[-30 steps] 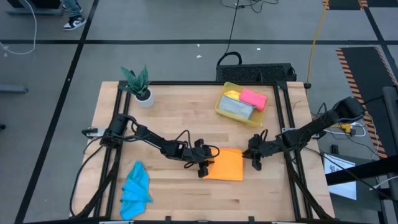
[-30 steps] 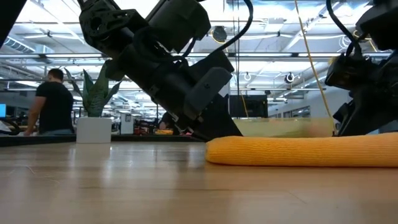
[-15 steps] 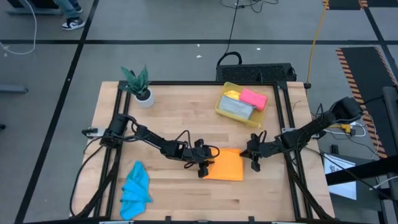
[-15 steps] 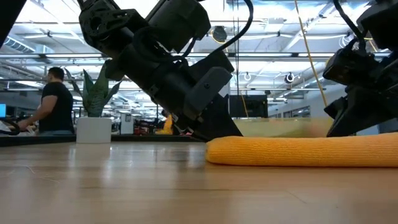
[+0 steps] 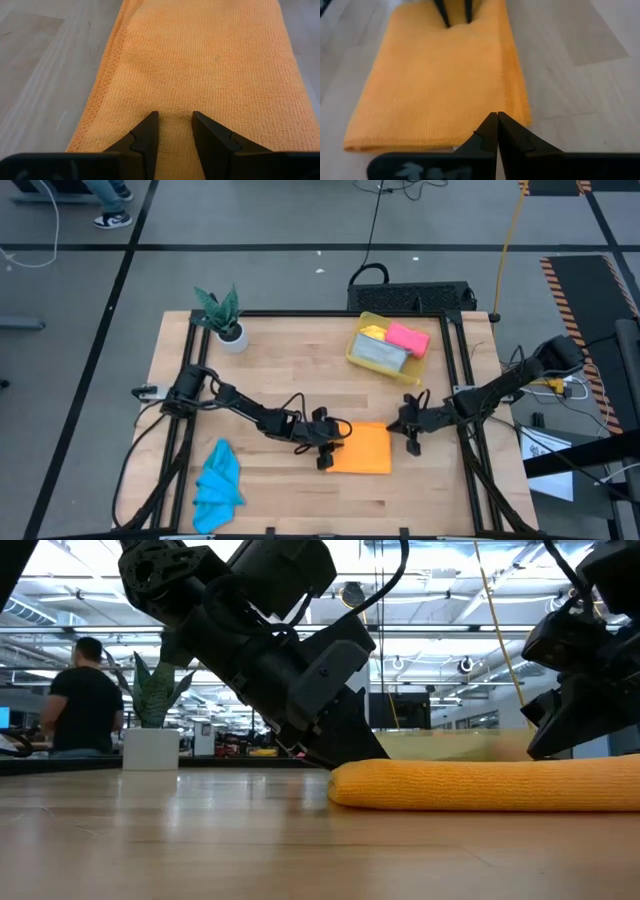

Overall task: Fold microfiber towels
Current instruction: Fold the orange kitchen towel

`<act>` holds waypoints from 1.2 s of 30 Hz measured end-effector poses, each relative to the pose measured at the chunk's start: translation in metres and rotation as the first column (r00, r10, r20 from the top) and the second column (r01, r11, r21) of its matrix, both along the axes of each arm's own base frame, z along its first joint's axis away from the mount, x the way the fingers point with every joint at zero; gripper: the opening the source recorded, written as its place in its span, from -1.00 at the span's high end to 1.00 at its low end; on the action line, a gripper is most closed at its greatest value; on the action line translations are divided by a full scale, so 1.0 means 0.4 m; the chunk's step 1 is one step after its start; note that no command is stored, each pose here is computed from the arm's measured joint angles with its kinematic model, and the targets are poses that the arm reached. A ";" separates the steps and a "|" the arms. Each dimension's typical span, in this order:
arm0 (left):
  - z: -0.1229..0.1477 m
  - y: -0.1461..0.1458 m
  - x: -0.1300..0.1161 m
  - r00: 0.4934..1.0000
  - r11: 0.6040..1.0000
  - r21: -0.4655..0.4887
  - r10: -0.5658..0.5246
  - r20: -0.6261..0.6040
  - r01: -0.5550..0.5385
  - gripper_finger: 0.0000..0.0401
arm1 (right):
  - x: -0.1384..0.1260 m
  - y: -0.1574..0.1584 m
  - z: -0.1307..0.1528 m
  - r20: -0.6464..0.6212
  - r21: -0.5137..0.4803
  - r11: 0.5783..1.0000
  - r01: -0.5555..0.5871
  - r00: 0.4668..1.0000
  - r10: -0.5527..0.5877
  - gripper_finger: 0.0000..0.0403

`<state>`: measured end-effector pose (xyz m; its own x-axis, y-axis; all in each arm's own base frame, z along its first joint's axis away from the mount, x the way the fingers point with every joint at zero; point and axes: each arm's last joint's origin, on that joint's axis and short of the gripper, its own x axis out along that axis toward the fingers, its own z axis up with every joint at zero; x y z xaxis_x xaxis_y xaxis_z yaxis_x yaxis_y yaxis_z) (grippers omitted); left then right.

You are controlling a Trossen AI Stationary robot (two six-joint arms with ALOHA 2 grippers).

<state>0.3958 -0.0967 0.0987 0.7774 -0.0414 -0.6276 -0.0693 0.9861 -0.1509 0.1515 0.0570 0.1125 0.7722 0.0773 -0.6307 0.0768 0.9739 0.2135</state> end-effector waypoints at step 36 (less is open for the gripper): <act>-0.002 -0.009 -0.009 0.999 0.999 0.040 0.019 -0.026 -0.018 0.39 | 0.047 0.032 0.022 -0.091 -0.166 0.982 0.089 0.990 -0.105 0.58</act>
